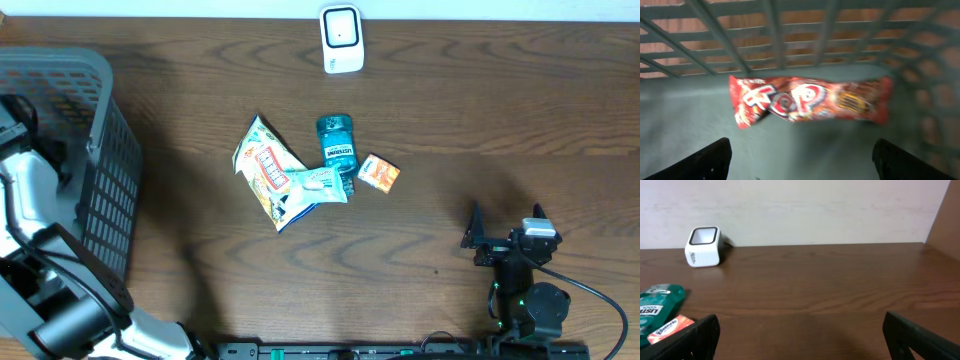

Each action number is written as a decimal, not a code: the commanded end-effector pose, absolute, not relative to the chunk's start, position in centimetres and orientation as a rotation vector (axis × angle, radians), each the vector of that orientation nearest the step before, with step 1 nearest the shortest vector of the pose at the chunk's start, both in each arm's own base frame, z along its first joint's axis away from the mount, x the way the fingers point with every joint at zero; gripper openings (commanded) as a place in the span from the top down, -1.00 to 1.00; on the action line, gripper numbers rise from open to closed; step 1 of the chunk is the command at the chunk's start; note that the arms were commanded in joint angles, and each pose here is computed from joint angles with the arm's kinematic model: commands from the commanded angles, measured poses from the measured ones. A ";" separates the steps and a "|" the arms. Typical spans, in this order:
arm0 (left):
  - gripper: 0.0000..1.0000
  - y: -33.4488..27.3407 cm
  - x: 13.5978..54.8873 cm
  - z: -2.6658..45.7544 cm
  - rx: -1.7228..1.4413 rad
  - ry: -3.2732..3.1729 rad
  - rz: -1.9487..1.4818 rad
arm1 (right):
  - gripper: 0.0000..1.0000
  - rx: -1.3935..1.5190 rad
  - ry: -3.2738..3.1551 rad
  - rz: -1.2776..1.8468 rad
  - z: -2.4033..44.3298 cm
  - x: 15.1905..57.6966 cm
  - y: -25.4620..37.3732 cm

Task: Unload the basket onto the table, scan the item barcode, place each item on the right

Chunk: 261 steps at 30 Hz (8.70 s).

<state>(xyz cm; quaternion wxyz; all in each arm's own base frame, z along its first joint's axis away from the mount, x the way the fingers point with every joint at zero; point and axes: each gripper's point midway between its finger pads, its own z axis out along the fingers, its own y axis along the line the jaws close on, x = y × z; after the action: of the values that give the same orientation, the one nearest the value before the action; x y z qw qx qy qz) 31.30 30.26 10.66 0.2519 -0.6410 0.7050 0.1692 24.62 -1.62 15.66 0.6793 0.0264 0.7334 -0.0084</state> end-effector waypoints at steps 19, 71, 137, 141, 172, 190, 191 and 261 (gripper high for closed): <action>-0.96 33.4 26.0 2.5 -1.883 1.926 0.558 | -0.98 0.060 1.649 0.002 15.6 24.6 -1.3; 0.86 -12.4 27.4 26.4 0.137 2.322 -0.721 | -0.98 0.060 1.649 0.002 15.6 24.6 -1.3; -0.97 -6.9 27.1 52.5 0.002 1.357 -0.044 | -0.98 0.060 1.650 0.002 15.5 24.6 -1.3; -0.97 -5.0 25.5 52.6 0.004 1.359 0.056 | -0.99 0.060 1.649 0.002 15.6 24.6 -1.3; -0.96 3.7 14.2 54.1 -0.123 1.166 0.157 | -0.99 0.060 1.649 0.002 15.6 24.6 -1.3; -0.96 7.9 -0.5 54.9 -0.254 0.823 0.123 | -0.99 0.060 1.649 0.002 15.6 24.6 -1.3; -0.96 6.8 -1.6 54.9 -0.199 0.797 0.122 | -0.98 0.060 1.649 0.002 15.6 24.6 -1.3; -0.96 -1.5 24.3 16.7 0.031 1.664 -0.056 | -0.98 0.060 1.649 0.002 15.6 24.6 -1.3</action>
<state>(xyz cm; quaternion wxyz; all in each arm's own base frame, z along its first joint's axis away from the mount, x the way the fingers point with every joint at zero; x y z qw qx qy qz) 24.32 -1.56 17.77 0.6876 0.0196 0.7255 -0.0207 24.62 -1.62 15.65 0.6791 0.0264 0.7335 -0.0084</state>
